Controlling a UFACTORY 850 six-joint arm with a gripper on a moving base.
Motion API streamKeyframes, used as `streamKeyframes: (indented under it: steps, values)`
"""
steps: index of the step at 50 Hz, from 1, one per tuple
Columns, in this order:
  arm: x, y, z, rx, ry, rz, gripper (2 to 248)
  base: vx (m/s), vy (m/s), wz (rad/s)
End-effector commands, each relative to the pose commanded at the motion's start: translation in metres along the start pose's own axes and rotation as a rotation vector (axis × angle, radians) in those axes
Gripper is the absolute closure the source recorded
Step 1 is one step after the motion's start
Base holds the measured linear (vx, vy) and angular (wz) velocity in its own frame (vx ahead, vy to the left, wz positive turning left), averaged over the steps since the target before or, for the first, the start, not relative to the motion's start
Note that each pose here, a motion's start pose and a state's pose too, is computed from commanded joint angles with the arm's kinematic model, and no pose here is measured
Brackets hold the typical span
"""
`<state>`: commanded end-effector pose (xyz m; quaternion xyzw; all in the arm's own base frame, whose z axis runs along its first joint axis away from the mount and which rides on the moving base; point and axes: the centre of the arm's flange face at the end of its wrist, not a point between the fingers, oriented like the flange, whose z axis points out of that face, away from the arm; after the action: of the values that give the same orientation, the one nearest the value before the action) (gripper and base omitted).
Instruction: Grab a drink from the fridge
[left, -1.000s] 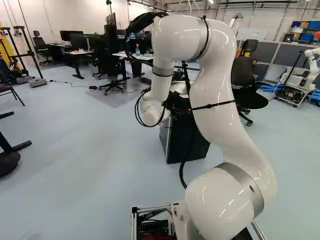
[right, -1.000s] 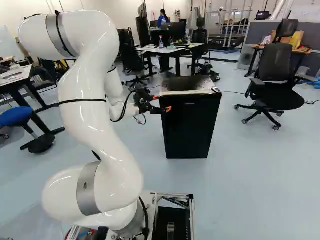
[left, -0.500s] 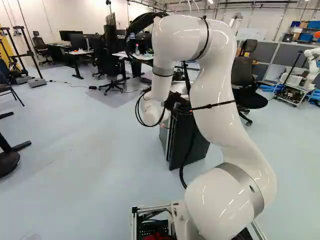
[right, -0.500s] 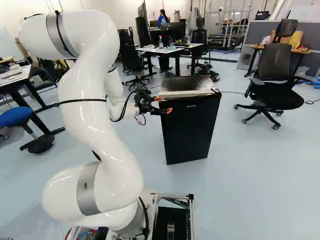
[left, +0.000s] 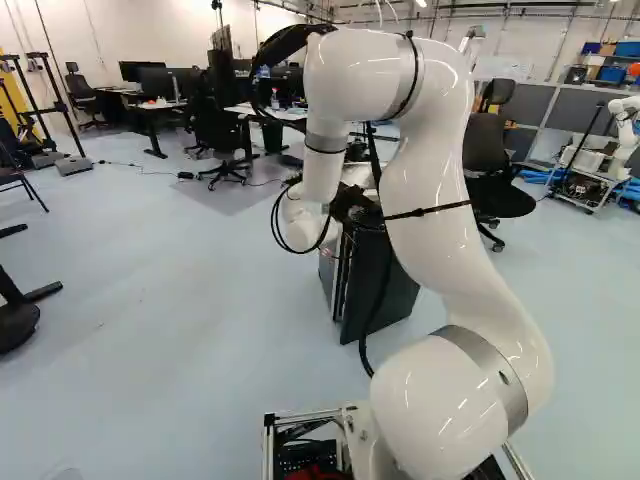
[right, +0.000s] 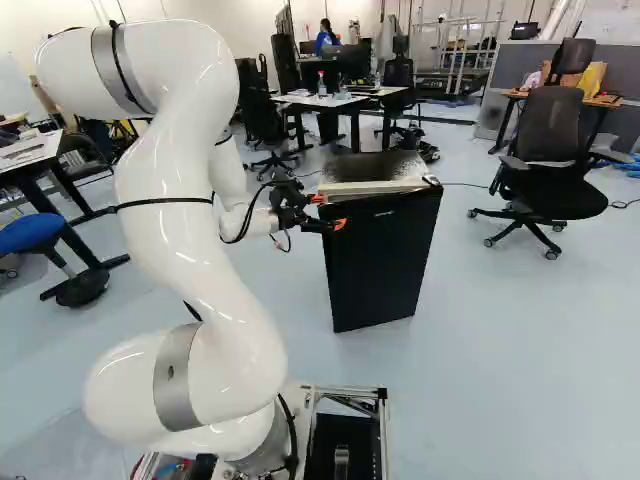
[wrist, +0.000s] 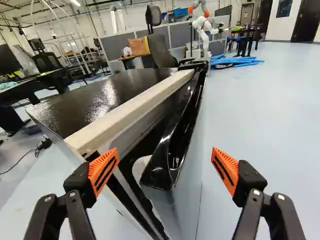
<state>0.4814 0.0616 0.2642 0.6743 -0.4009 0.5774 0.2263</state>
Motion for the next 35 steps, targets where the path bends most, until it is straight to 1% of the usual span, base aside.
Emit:
streamKeyframes:
  steps: [35]
  values:
    - [0.001, 0.018, -0.008, -0.068, -0.006, 0.003, 3, 0.0, 0.0, 0.0]
